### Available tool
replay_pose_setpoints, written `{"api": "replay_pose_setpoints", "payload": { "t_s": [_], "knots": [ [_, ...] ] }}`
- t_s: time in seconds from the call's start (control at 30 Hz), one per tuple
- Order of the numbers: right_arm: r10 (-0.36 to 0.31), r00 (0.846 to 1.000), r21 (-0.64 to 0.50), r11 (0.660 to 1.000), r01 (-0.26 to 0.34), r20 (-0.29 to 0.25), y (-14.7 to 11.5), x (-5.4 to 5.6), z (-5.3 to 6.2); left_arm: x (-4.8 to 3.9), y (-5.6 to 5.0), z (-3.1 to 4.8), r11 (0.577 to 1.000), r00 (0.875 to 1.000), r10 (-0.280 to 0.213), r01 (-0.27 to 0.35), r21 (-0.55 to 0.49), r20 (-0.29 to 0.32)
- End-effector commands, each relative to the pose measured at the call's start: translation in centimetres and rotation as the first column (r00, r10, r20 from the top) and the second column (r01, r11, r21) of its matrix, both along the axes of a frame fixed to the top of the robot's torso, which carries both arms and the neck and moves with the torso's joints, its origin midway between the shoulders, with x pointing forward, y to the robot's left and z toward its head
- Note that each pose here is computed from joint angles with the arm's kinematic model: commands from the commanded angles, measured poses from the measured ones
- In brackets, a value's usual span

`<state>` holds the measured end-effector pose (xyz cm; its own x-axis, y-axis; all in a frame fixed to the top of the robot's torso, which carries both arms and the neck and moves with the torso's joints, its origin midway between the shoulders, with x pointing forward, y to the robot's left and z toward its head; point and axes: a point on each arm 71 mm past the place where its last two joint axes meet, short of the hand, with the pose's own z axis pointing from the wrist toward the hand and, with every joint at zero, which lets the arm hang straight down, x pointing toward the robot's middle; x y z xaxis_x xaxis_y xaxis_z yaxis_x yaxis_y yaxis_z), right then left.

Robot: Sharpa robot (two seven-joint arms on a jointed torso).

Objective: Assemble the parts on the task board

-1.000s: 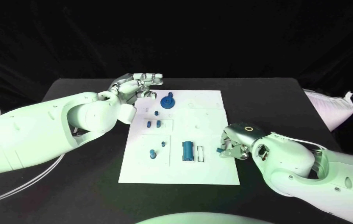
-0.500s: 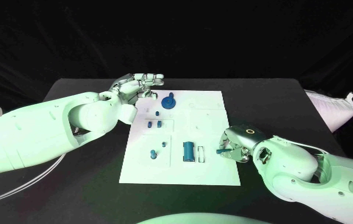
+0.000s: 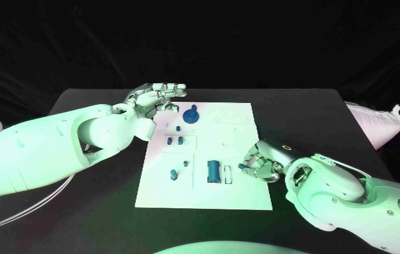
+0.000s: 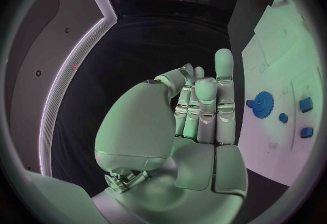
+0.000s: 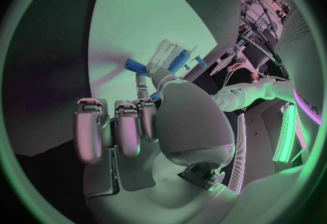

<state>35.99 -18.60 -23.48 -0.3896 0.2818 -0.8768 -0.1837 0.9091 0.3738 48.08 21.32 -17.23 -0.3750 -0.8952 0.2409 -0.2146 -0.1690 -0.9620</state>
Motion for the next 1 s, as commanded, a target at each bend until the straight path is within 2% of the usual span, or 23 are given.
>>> {"api": "replay_pose_setpoints", "payload": {
  "t_s": [0.03,0.27,0.43,1.0],
  "knots": [
    [-0.062,0.997,0.090,0.994,0.067,-0.053,0.1,-0.1,-0.1,-0.10,-0.3,0.15,1.000,1.000,-0.018,0.018,-0.008,0.009],
    [-0.060,0.990,0.106,0.992,0.074,-0.129,0.8,-0.1,-0.6,-0.16,-0.4,0.17,1.000,1.000,-0.021,0.021,-0.008,0.009],
    [-0.055,0.986,0.100,0.992,0.071,-0.159,1.3,0.1,-1.2,-0.18,-0.4,0.17,1.000,1.000,-0.022,0.022,-0.009,0.009],
    [-0.055,0.982,0.102,0.992,0.075,-0.182,2.2,0.6,-1.9,-0.20,-0.5,0.16,1.000,1.000,-0.028,0.028,-0.010,0.006]
  ]
}}
